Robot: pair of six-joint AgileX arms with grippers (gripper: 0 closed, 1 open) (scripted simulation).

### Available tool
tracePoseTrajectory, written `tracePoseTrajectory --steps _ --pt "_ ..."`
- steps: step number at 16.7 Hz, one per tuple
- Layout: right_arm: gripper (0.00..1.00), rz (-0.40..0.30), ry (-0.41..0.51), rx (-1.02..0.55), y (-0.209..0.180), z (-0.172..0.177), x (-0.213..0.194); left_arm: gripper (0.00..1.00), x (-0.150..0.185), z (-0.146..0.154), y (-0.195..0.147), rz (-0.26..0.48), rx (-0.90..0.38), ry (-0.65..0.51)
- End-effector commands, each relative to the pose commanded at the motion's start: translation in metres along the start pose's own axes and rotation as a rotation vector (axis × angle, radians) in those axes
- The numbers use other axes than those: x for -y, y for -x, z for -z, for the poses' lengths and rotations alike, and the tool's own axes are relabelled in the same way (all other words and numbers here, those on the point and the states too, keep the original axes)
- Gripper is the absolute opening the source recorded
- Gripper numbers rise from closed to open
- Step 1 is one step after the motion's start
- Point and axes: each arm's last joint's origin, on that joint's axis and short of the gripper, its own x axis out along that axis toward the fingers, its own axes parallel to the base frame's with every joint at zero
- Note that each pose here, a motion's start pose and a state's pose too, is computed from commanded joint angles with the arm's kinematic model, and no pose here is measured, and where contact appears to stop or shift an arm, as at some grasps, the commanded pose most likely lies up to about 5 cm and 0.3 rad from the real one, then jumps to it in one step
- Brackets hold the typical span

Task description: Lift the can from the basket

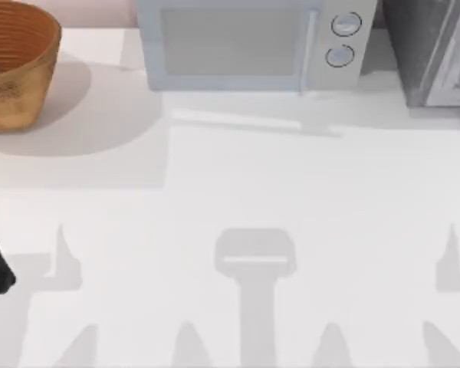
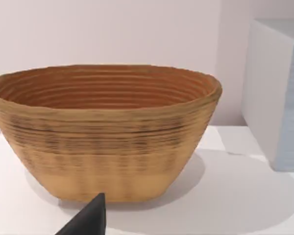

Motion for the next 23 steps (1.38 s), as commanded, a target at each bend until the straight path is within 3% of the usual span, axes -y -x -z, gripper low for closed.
tracePoseTrajectory --steps 5,11,14,17,23 --pt "1.0 0.0 0.0 0.0 0.0 0.0 0.0 1.0 0.0 -0.011 -0.001 0.007 -0.028 0.005" --pt "1.0 0.0 0.0 0.0 0.0 0.0 0.0 1.0 -0.001 -0.079 -0.027 0.016 -0.245 0.025" --pt "1.0 0.0 0.0 0.0 0.0 0.0 0.0 1.0 -0.004 -0.117 -0.071 0.016 -0.413 0.036" --pt "1.0 0.0 0.0 0.0 0.0 0.0 0.0 1.0 -0.011 -0.144 -0.137 0.014 -0.577 0.044" --pt "1.0 0.0 0.0 0.0 0.0 0.0 0.0 1.0 -0.033 -0.147 -0.276 0.011 -0.816 0.046"
